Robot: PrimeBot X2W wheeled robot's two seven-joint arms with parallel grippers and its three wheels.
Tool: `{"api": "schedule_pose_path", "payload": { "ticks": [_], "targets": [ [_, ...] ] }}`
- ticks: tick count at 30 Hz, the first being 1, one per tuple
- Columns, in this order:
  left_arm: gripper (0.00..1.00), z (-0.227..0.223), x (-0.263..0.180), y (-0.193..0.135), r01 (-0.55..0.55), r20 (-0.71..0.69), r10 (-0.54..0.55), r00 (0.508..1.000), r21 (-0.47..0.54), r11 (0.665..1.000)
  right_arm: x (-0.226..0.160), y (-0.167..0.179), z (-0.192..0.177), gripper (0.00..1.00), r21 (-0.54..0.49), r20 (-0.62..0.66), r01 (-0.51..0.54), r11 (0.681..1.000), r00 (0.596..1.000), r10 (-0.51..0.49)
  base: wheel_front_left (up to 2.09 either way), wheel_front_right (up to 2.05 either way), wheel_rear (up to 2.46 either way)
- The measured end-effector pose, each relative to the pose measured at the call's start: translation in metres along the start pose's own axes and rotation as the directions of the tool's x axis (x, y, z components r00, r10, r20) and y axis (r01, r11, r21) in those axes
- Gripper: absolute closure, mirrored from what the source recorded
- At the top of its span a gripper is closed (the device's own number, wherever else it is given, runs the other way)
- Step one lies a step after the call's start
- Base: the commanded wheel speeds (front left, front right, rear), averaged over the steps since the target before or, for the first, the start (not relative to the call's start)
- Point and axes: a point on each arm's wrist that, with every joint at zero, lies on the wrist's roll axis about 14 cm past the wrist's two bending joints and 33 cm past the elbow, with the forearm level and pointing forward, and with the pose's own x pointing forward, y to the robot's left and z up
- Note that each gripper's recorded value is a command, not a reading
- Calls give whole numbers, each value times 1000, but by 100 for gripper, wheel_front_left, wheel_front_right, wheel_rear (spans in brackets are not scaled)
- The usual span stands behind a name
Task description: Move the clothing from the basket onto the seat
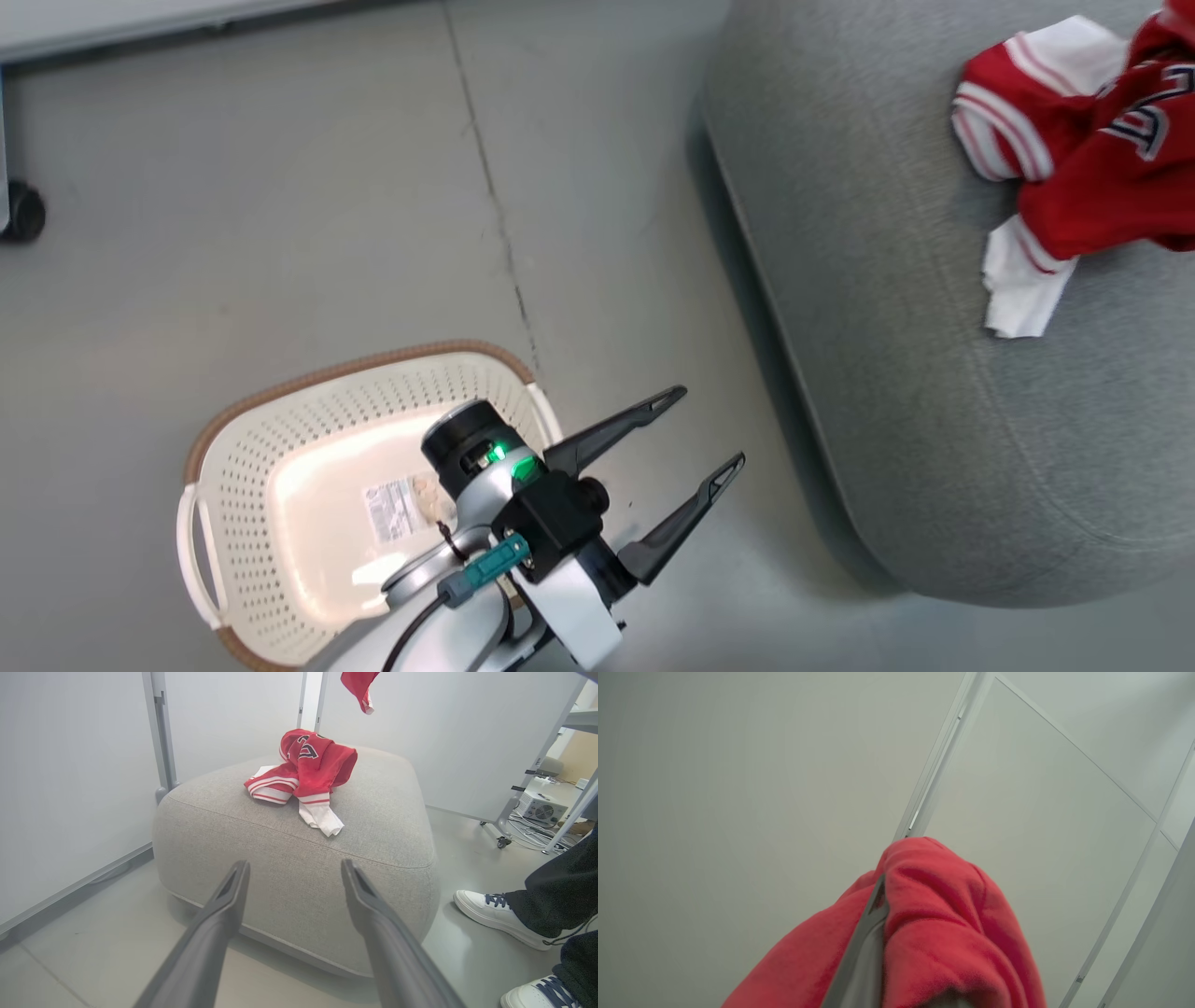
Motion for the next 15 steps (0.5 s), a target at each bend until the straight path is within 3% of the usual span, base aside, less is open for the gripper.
{"api": "schedule_pose_path", "payload": {
  "ticks": [7,11,15],
  "targets": [
    [0,-16,-3,30,-33,-11,33,999,-21,999,44,1,-43,100,-24,-63,13,1000,998,-14,0,0,0],
    [0,-29,-9,48,-69,-33,67,997,-40,997,54,3,-83,100,-106,-156,-11,994,988,-6,0,0,0],
    [0,-38,-17,67,-115,-47,113,992,-45,992,58,11,-121,100,-85,-234,7,996,972,-27,0,0,0]
  ]
}}
